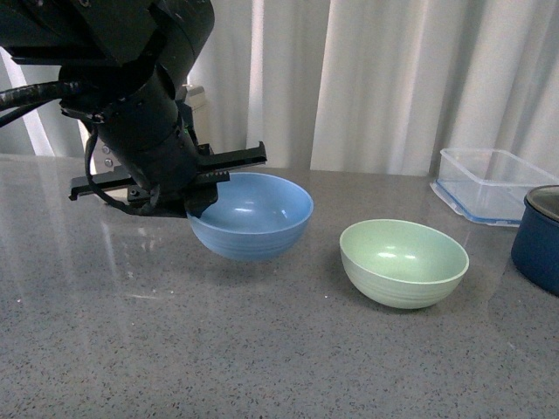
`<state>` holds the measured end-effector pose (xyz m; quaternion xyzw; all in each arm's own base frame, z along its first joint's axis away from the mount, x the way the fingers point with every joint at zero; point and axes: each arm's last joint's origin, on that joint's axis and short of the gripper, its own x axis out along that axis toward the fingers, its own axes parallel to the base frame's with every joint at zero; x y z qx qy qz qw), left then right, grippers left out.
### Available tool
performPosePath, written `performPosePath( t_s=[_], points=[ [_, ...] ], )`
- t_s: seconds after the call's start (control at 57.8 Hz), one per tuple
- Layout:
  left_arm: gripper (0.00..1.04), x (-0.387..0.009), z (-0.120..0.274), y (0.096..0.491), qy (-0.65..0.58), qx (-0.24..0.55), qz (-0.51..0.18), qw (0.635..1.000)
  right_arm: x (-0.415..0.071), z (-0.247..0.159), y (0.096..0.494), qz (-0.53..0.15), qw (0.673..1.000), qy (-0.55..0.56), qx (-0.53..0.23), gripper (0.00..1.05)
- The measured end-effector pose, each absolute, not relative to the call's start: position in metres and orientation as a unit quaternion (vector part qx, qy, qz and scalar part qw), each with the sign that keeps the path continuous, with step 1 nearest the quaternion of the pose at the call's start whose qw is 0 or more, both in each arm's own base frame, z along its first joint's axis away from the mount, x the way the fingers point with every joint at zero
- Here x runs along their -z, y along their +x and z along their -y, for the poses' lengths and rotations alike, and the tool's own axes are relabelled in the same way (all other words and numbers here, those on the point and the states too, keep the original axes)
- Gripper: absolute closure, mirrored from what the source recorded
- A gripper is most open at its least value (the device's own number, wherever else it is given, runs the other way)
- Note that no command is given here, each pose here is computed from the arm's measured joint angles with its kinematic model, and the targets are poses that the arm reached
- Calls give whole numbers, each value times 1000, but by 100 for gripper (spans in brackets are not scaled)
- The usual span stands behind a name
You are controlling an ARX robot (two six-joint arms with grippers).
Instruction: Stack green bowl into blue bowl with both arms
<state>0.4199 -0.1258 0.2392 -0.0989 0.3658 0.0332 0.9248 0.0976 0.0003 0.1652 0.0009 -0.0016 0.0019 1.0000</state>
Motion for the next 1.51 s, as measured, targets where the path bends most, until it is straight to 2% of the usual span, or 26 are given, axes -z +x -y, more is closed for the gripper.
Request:
performPosePath(
  t_s=[0.848, 1.316, 1.385, 1.489, 1.506],
  points=[
    [101, -202, 157, 435, -83, -23, -399, 913, -165, 0, 98, 2, 1000, 1, -2, 10],
    [101, -202, 166, 434, -79, -15, -388, 918, -165, 0, 98, 2, 1000, 1, -2, 10],
    [85, -206, 164, 428, -65, -10, -377, 924, -165, 0, 98, 2, 1000, 1, -2, 10],
    [71, -215, 159, 419, -61, -9, -365, 929, -165, 0, 98, 2, 1000, 1, -2, 10],
    [66, -220, 156, 415, -61, -9, -359, 931, -165, 0, 98, 2, 1000, 1, -2, 10]
  ],
)
